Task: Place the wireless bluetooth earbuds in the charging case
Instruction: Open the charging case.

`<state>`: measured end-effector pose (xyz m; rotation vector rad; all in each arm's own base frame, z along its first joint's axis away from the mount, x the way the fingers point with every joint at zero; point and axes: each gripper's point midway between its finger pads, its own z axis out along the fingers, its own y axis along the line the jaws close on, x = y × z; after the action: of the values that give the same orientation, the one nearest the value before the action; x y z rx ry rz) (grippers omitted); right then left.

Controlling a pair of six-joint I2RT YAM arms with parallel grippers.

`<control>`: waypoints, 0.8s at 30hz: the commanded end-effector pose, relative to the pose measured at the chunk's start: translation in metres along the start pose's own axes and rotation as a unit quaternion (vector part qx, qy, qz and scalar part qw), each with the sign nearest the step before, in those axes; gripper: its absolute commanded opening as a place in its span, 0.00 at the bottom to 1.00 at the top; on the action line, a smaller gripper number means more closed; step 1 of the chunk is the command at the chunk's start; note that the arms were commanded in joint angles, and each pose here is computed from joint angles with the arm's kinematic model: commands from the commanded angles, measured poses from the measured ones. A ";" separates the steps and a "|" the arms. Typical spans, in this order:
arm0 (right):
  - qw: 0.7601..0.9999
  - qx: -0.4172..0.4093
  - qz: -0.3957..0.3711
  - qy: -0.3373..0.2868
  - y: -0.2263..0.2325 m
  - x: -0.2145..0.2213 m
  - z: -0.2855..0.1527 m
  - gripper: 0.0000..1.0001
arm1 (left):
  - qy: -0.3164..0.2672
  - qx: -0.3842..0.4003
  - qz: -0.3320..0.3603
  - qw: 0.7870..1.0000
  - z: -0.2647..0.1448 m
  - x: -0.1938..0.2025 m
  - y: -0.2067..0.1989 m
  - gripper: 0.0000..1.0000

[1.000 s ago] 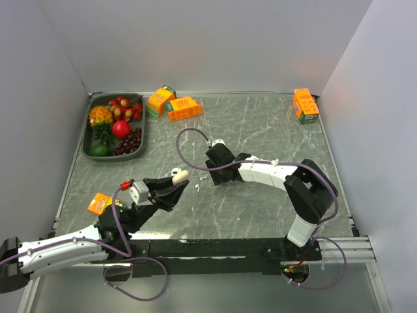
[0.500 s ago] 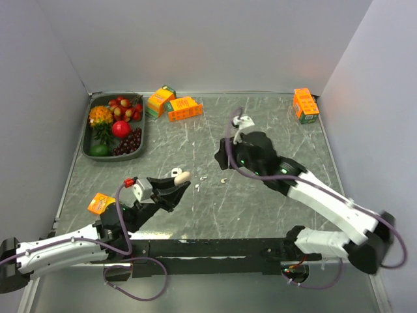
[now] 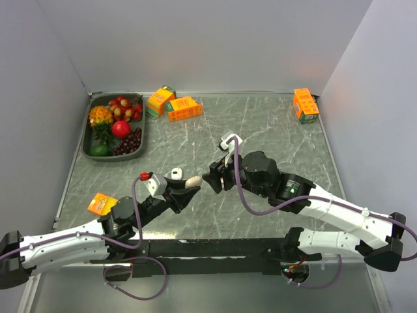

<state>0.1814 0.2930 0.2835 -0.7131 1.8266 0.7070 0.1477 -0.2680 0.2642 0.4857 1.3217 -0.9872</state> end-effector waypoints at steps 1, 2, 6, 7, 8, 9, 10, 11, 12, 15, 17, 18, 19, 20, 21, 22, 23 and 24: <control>1.000 0.003 -0.011 -0.024 0.004 -0.015 -0.005 0.65 | -0.027 0.022 -0.010 0.999 0.009 -0.025 -0.013 0.01; 1.000 0.002 -0.012 -0.024 0.005 -0.014 -0.005 0.65 | -0.028 0.023 -0.009 0.999 0.010 -0.026 -0.014 0.01; 1.000 -0.002 -0.015 -0.023 0.008 -0.014 -0.004 0.65 | -0.024 0.024 -0.010 0.999 0.012 -0.025 -0.015 0.01; 1.000 -0.005 -0.016 -0.023 0.010 -0.014 -0.005 0.65 | -0.025 0.025 -0.011 0.999 0.011 -0.026 -0.015 0.01; 1.000 -0.005 -0.016 -0.024 0.010 -0.015 -0.005 0.65 | -0.024 0.024 -0.011 0.999 0.011 -0.025 -0.015 0.01; 0.999 -0.009 -0.017 -0.025 0.013 -0.017 -0.006 0.65 | -0.025 0.023 -0.011 0.999 0.011 -0.026 -0.014 0.01; 0.999 -0.008 -0.017 -0.027 0.013 -0.018 -0.007 0.65 | -0.024 0.022 -0.012 0.999 0.011 -0.025 -0.014 0.01; 0.999 -0.009 -0.017 -0.030 0.013 -0.019 -0.009 0.65 | -0.024 0.018 -0.012 0.999 0.011 -0.026 -0.012 0.01; 0.999 -0.010 -0.017 -0.030 0.014 -0.019 -0.010 0.66 | -0.023 0.016 -0.012 1.000 0.011 -0.025 -0.012 0.01; 0.999 -0.017 -0.016 -0.037 0.019 -0.023 -0.016 0.68 | -0.025 0.010 -0.016 1.000 0.011 -0.025 -0.010 0.01; 0.999 -0.019 -0.015 -0.035 0.021 -0.022 -0.018 0.69 | -0.025 0.010 -0.016 1.000 0.011 -0.025 -0.010 0.01; 0.999 -0.020 -0.016 -0.034 0.021 -0.022 -0.018 0.69 | -0.027 0.010 -0.016 0.999 0.011 -0.026 -0.010 0.01; 0.999 -0.018 -0.017 -0.028 0.021 -0.019 -0.018 0.69 | -0.027 0.009 -0.016 0.999 0.011 -0.026 -0.010 0.01; 0.999 -0.021 -0.019 -0.026 0.024 -0.016 -0.018 0.69 | -0.027 0.011 -0.016 0.999 0.012 -0.027 -0.010 0.01; 0.999 -0.021 -0.018 -0.027 0.024 -0.016 -0.018 0.69 | -0.027 0.010 -0.015 0.999 0.012 -0.026 -0.010 0.01; 0.999 -0.021 -0.017 -0.027 0.024 -0.016 -0.018 0.69 | -0.026 0.011 -0.014 1.000 0.012 -0.026 -0.010 0.01; 0.999 -0.021 -0.019 -0.024 0.024 -0.014 -0.017 0.70 | -0.028 0.013 -0.015 0.999 0.012 -0.027 -0.011 0.01; 0.999 -0.018 -0.020 -0.018 0.024 -0.011 -0.015 0.70 | -0.027 0.014 -0.015 0.999 0.012 -0.026 -0.011 0.01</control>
<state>0.1598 0.3001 0.2849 -0.7792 1.7976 0.7089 0.1479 -0.2759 0.2573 0.5204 1.3515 -0.9820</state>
